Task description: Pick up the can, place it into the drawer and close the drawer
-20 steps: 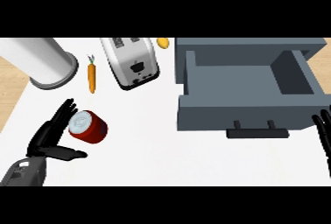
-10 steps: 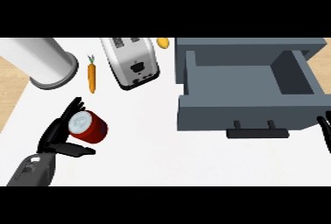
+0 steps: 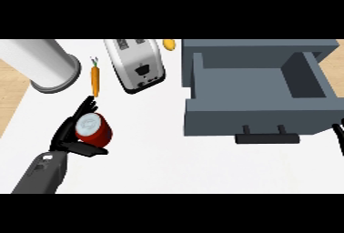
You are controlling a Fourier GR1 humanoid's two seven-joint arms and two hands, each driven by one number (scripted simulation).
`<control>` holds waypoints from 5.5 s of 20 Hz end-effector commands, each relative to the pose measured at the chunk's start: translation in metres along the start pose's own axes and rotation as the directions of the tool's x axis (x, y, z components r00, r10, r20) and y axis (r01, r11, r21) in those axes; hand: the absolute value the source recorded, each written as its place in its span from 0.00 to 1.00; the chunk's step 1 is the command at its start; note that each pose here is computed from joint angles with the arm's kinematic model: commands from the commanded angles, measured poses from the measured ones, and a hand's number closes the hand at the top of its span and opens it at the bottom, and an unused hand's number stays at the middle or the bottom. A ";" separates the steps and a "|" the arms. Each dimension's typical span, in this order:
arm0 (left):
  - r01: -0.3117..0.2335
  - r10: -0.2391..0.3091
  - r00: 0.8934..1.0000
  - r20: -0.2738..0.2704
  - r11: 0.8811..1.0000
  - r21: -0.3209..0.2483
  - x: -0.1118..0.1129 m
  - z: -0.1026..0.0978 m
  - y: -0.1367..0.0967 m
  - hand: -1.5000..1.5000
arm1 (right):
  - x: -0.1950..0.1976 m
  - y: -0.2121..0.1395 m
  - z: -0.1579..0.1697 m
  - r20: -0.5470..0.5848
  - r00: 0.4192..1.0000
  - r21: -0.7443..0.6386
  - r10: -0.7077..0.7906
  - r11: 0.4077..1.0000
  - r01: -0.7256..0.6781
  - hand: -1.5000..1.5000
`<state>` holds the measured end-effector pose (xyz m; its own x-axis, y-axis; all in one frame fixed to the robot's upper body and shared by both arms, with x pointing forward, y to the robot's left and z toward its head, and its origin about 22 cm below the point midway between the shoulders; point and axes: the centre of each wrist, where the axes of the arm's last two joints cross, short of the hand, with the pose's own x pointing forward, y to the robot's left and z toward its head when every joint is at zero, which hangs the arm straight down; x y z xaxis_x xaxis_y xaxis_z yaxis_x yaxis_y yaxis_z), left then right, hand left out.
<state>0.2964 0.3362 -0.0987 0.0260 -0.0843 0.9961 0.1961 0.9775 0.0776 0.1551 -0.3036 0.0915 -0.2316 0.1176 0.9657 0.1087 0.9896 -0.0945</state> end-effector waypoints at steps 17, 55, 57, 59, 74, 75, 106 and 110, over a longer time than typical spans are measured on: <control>-0.118 0.130 0.989 0.077 0.983 -0.143 0.039 -0.036 -0.028 1.00 | -0.001 0.000 0.017 0.007 1.000 -0.026 -0.007 1.000 0.007 0.00; -0.007 -0.014 0.957 0.291 0.997 0.072 0.275 -0.083 -0.224 1.00 | 0.010 -0.012 0.012 0.029 0.999 -0.057 0.020 0.998 -0.019 0.00; 0.009 -0.035 0.956 0.290 0.996 0.091 0.311 -0.110 -0.237 1.00 | 0.012 -0.003 0.011 0.039 0.999 -0.044 -0.011 0.999 0.013 0.00; 0.017 -0.043 0.955 0.293 0.996 0.091 0.315 -0.123 -0.237 1.00 | 0.008 -0.013 0.016 0.042 0.999 -0.047 -0.020 0.999 0.022 0.00; 0.050 -0.077 0.963 0.258 0.993 0.109 0.378 -0.153 -0.297 1.00 | 0.008 0.000 0.003 0.030 0.999 -0.021 -0.014 1.000 0.015 0.00; 0.061 -0.086 0.966 0.244 0.992 0.108 0.375 -0.161 -0.291 1.00 | 0.011 -0.003 -0.006 0.026 1.000 -0.015 -0.005 1.000 0.005 0.00; 0.241 -0.282 0.938 0.202 0.949 0.202 0.323 -0.187 -0.293 1.00 | 0.006 0.017 -0.033 0.069 0.997 0.004 -0.030 1.000 0.030 0.00; 0.283 -0.331 0.923 0.195 0.929 0.238 0.306 -0.185 -0.291 1.00 | 0.007 0.009 -0.023 0.063 0.998 0.024 -0.016 1.000 0.014 0.00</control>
<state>0.4285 -0.0135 0.1869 -0.2288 -0.3286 0.9163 -0.0174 0.9425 0.3336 0.1786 -0.2931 0.1054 -0.2904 0.1057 0.9511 0.0865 0.9927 -0.0839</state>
